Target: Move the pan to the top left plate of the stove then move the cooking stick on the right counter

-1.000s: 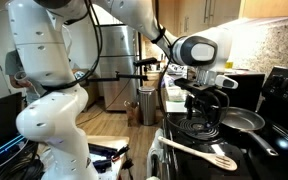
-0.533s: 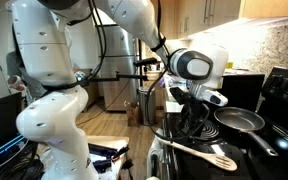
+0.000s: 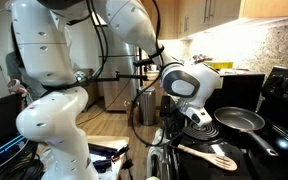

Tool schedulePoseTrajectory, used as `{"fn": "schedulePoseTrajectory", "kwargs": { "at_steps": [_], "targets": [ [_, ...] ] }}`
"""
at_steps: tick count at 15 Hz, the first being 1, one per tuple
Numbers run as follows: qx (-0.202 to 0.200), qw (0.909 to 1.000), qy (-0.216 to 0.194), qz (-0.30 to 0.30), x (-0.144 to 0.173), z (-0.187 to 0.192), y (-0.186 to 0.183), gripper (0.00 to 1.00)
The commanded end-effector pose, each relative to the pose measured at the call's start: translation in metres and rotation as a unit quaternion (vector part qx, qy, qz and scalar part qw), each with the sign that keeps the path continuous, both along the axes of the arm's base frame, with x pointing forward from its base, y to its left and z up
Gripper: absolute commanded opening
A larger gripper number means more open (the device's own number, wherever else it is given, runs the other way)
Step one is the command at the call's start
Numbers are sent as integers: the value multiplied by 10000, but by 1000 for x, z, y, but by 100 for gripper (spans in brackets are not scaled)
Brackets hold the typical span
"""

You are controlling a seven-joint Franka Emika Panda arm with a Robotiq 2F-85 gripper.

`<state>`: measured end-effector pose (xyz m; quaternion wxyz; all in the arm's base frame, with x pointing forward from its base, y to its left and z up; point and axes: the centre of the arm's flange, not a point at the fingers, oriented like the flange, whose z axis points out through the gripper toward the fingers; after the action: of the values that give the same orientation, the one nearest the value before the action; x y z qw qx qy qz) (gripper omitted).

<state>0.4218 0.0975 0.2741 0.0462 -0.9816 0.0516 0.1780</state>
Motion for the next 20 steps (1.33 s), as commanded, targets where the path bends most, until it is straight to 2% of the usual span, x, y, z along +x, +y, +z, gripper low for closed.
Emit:
{"fn": "schedulePoseTrajectory", "kwargs": {
  "at_steps": [1,5,8,9,11,20],
  "targets": [
    [-1,9991,-277,-313,-16,-7,-4,100],
    [-490,9962,-714,-115,-16,0,-7,100],
    [-754,9939,-807,-74,-16,4,-7,100],
    [-782,9938,-787,-39,-15,4,-7,75],
    [-805,9937,-784,-8,-15,5,-5,67],
    [-766,9938,-795,99,-9,15,4,8]
  ]
}}
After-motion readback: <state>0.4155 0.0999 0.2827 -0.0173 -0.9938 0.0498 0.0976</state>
